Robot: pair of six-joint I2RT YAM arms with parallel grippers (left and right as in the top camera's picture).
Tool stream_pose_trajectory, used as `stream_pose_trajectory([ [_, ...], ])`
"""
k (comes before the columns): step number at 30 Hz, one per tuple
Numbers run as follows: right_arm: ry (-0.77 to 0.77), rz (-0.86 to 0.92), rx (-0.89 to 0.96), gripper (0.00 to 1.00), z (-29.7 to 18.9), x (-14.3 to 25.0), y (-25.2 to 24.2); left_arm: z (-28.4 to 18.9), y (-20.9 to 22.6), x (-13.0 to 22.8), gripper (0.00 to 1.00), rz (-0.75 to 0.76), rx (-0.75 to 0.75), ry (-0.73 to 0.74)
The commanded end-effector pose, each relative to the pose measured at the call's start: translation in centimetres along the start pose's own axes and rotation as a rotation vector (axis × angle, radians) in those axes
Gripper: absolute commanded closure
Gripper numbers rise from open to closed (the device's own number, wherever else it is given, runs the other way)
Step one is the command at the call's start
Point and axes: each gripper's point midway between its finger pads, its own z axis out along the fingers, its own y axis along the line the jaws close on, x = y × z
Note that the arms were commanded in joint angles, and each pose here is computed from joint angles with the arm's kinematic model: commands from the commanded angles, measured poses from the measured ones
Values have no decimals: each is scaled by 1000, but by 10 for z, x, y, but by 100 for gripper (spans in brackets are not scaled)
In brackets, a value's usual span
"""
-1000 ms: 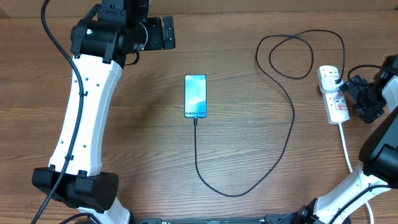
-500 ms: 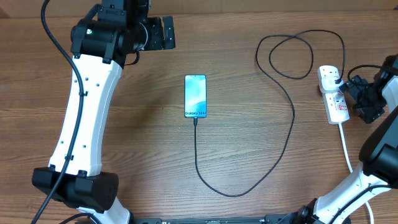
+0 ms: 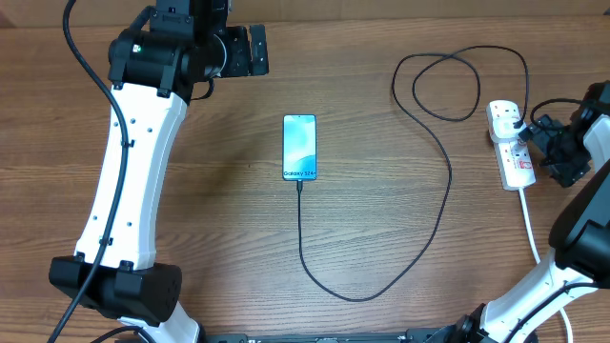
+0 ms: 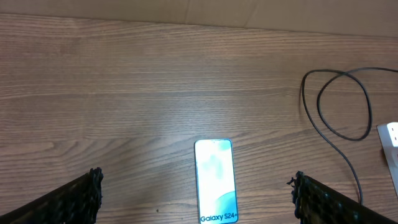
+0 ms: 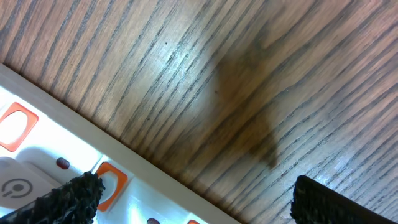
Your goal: Plug charger to phone and switch on socket
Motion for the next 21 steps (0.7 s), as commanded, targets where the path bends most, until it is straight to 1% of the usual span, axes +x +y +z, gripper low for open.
stream_pose_trajectory([
  [1,114,-128,-101,0,13,41,46,-1,0,0,0,-5,-5,-1],
  [18,135,-152,-132,0,11,46,51,-1,0,0,0,-5,-5,-1],
  [21,139,-179,-148,0,11,47,53,-1,1,0,0,-5,-6,-2],
])
